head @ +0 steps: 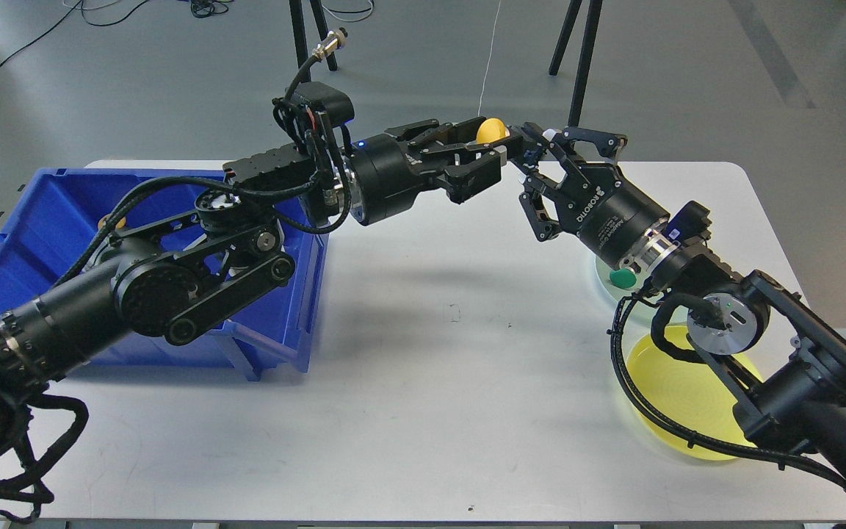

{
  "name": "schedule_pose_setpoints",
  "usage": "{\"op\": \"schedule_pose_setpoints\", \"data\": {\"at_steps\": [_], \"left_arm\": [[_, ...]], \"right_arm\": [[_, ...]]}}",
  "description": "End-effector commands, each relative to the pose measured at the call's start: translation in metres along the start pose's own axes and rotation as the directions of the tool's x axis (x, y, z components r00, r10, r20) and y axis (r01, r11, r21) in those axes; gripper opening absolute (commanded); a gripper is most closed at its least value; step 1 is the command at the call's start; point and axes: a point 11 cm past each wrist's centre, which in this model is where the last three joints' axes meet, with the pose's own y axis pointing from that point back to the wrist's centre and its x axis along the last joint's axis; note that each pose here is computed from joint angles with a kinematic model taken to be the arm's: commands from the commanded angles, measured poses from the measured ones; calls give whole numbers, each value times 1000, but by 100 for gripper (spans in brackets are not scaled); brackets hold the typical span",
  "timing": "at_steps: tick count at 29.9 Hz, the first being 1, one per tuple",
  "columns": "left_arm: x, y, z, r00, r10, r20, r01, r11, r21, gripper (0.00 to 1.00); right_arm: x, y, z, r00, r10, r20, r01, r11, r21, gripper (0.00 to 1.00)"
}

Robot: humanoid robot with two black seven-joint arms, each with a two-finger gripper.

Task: Pass button and place on color plate
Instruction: 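Grasp the yellow button with the right gripper, release with left, then place the yellow button on the yellow plate with the right gripper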

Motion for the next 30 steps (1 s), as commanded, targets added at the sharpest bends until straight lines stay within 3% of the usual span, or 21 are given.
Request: {"op": "schedule_pose_setpoints", "data": {"at_steps": [1,7,11,15,21,30], "left_arm": [[4,0,1,999,21,-42,-21,1000,-12,89],[45,9,-6,931,171,-322,-181,983,0,95],[72,24,-27,784,289,-549,-302,951,70,98],[91,41,-60,589,396,-704,-393,902,179,99],[101,51,-76,400,436,-806,-445,861,244,99],[109,64,-86,395,471,-789,-462,844,272,99]], "right_arm": [[10,9,-7,999,25,-24,-25,1000,-1,20],[52,56,-23,981,137,-135,-146,988,-55,21],[78,122,-28,949,208,-238,-248,957,-153,21],[101,190,-14,915,278,-292,-360,890,-281,21],[113,254,-3,889,317,-330,-437,801,-408,21],[114,278,23,882,317,-348,-459,746,-483,22]]}}
